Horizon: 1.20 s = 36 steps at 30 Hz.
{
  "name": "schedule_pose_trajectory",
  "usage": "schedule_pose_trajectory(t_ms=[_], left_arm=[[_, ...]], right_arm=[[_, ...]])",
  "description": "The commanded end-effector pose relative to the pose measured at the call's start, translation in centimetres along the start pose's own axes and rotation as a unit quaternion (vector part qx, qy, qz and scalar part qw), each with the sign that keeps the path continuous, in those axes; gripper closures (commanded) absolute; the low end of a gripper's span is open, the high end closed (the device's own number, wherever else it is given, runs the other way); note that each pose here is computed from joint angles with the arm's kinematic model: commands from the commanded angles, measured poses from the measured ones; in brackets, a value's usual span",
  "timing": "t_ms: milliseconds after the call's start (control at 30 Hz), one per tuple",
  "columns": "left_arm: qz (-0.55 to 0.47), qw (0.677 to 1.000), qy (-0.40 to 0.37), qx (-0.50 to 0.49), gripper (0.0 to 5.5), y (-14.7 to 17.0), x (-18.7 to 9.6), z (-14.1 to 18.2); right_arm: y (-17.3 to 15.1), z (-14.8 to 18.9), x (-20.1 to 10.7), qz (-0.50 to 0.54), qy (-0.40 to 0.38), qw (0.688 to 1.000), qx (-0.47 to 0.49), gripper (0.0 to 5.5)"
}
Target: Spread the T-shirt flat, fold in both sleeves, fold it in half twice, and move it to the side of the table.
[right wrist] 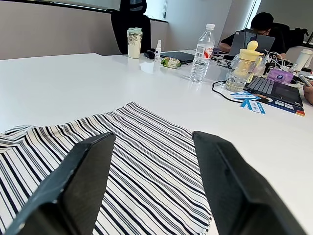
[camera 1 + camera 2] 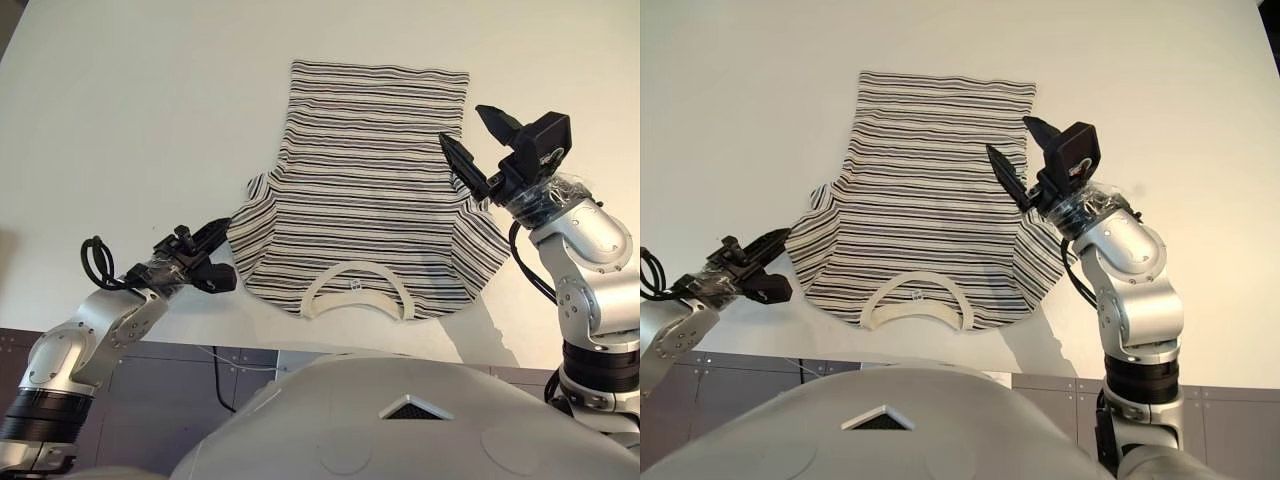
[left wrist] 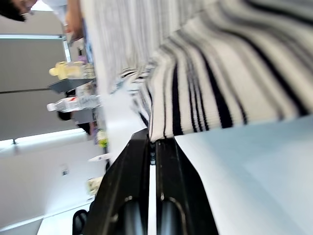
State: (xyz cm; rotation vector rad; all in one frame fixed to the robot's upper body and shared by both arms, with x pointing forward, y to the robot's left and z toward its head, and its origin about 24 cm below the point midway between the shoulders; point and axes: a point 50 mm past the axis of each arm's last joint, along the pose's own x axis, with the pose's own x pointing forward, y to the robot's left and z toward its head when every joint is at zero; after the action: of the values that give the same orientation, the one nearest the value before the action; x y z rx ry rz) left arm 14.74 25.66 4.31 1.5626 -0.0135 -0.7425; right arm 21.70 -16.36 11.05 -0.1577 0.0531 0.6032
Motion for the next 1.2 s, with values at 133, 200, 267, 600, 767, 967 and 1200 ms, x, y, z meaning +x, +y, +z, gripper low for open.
schedule_pose_trajectory(t_ms=[133,200,267,600,767,967,1200], left_arm=[[0.070,0.997,-0.018,0.002,5.38,1.6,1.4,1.8],[0.073,0.996,-0.043,-0.006,5.38,1.5,1.7,3.2],[0.067,0.996,-0.065,-0.011,5.38,1.1,1.9,4.3],[0.014,0.991,-0.116,-0.071,5.17,-1.6,4.0,7.3],[0.019,0.985,-0.088,-0.148,4.32,-1.1,4.3,7.5],[0.100,0.959,-0.084,-0.252,3.32,3.1,3.2,8.1],[0.271,0.872,0.050,-0.405,3.25,6.5,0.3,5.9]], right_arm=[[-0.9,0.3,0.2,0.002,-0.001,1.000,-0.018,2.59],[-1.0,0.4,0.3,0.009,-0.001,1.000,-0.019,2.59],[-1.0,0.4,0.4,0.012,-0.001,1.000,-0.020,2.59],[-0.7,-0.2,0.8,0.024,0.011,1.000,-0.013,2.59],[-0.9,-0.9,0.6,0.018,0.023,0.999,-0.012,2.59],[-2.5,-0.8,-1.5,0.028,0.054,0.996,-0.066,2.59],[-6.6,-3.0,-9.3,0.172,0.164,0.870,-0.431,2.59]])
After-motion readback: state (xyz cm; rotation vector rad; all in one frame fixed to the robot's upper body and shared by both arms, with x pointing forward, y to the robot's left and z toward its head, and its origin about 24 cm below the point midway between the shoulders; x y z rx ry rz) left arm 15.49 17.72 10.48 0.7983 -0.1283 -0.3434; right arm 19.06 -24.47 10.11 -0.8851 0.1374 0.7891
